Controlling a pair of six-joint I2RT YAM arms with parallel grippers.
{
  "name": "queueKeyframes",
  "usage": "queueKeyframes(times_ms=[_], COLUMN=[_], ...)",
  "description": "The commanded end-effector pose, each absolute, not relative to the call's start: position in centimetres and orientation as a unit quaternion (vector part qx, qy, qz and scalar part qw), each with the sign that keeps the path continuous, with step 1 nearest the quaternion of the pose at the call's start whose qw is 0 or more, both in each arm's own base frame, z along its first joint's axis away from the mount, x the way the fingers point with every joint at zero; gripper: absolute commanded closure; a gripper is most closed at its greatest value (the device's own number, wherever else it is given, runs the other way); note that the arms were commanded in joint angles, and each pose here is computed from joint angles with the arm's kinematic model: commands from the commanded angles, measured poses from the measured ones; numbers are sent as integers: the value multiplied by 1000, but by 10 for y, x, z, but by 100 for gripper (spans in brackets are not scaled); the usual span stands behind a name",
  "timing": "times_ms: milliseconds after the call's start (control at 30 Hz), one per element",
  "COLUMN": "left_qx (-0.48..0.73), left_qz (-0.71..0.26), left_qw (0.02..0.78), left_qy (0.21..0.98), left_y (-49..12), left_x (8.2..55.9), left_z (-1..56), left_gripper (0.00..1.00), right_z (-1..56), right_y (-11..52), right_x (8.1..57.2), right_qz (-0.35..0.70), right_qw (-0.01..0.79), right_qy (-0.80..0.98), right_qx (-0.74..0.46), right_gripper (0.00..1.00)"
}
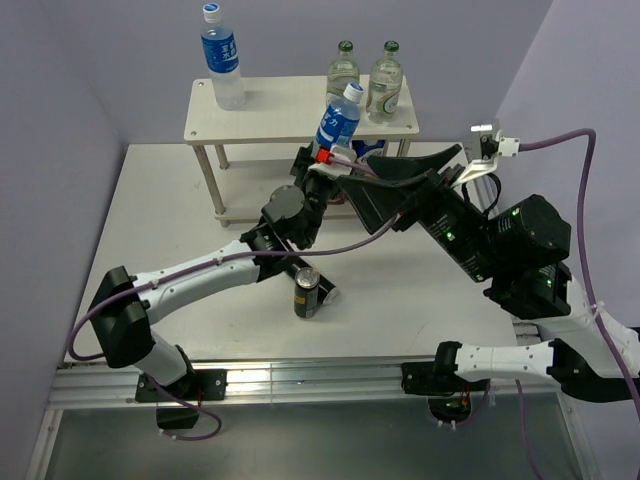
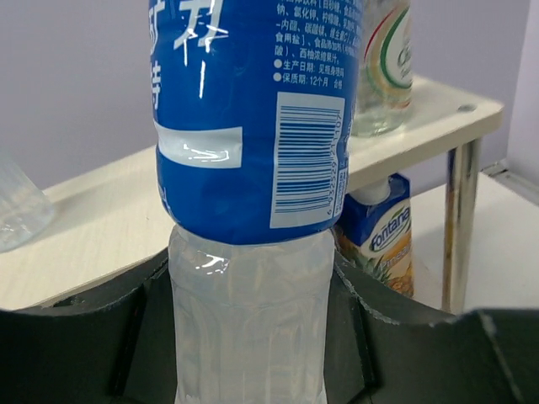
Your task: Place and organize the beverage onto the shelf
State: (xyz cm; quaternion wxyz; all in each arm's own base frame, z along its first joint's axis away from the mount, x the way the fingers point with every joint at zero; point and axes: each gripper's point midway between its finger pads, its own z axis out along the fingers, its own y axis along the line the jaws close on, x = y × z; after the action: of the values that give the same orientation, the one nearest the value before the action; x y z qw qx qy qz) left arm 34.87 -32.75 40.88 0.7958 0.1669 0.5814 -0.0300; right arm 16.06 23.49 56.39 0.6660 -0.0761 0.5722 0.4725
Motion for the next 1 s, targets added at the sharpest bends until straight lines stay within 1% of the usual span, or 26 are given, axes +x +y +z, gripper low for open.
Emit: queueKeyframes(times_ms=[0,133,267,367,467,533,567,600,700,733,800,833,967], left_qx=[53,31,-9,-34,-44,-50,-52,-64,-69,-74,-75,-81,-91], left_qz=[-96,-92,-103,-112,-126,-143,-145,-154,-150,-157,-150,-153,-152], left_qw=[858,872,892,901,905,916,919,928,936,944,950,955,955], left_qy=[502,479,439,419,405,371,362,334,312,280,263,240,237], left_y=[-292,-264,-233,-214,-205,-199,-197,-191,-188,-183,-183,-180,-185], left_x=[354,367,363,359,351,340,338,330,333,326,333,329,354], left_z=[506,535,567,577,582,590,584,591,589,596,591,595,590], left_gripper=[100,100,100,100,100,100,100,100,100,100,100,100,100], right_z=[573,549,518,496,475,464,463,456,447,445,438,435,427], right_y=[226,194,166,157,161,161,161,162,164,163,163,162,160], right_x=[137,133,141,146,153,157,158,160,165,166,168,170,174], right_qz=[521,510,467,441,420,408,407,397,385,381,374,369,359], right_qw=[637,643,654,657,654,655,657,659,665,667,670,672,678], right_qy=[561,568,594,612,629,636,634,639,640,640,641,642,642], right_qx=[-88,-64,-31,-23,-22,-19,-16,-18,-19,-16,-13,-10,-5], right_gripper=[0,0,0,0,0,0,0,0,0,0,0,0,0])
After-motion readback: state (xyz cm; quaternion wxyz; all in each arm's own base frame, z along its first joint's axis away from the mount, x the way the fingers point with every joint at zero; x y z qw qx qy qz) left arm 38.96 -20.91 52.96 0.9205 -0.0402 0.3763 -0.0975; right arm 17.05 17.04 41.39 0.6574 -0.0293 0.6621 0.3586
